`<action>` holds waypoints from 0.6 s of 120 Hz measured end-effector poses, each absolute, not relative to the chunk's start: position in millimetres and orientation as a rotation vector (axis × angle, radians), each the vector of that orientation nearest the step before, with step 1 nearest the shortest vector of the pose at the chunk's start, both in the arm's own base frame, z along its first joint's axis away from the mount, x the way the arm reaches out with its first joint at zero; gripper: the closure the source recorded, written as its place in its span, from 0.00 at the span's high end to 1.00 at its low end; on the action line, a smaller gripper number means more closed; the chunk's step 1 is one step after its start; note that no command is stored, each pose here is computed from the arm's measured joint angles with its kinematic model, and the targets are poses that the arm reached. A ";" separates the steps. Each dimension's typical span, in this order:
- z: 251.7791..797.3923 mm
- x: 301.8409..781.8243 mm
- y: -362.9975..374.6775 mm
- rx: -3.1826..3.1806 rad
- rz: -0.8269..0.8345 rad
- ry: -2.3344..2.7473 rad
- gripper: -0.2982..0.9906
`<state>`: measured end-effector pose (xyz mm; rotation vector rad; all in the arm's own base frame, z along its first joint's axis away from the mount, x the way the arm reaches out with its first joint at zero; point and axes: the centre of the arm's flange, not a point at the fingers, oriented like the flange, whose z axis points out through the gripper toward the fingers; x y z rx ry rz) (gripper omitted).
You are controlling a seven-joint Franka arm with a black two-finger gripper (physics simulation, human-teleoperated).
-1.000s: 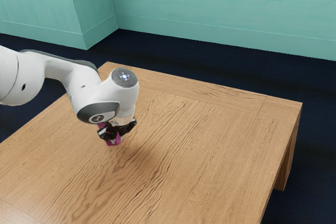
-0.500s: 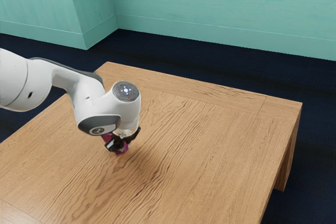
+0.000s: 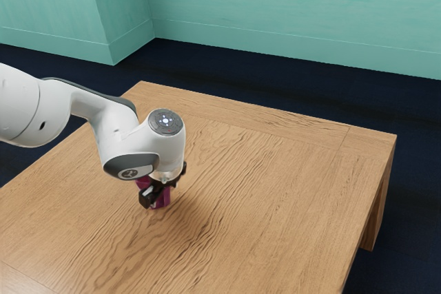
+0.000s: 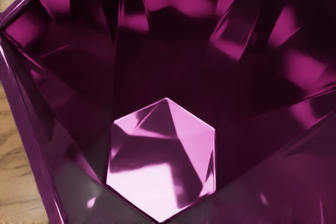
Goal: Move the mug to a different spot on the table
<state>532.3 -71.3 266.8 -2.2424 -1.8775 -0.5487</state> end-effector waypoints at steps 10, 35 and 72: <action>268.1 533.7 -71.9 -2.235 -0.556 -1.898 0.71; 279.5 542.3 -75.0 -2.243 -0.598 -1.945 0.75; 289.6 543.3 -113.3 -2.302 -0.575 -2.030 0.76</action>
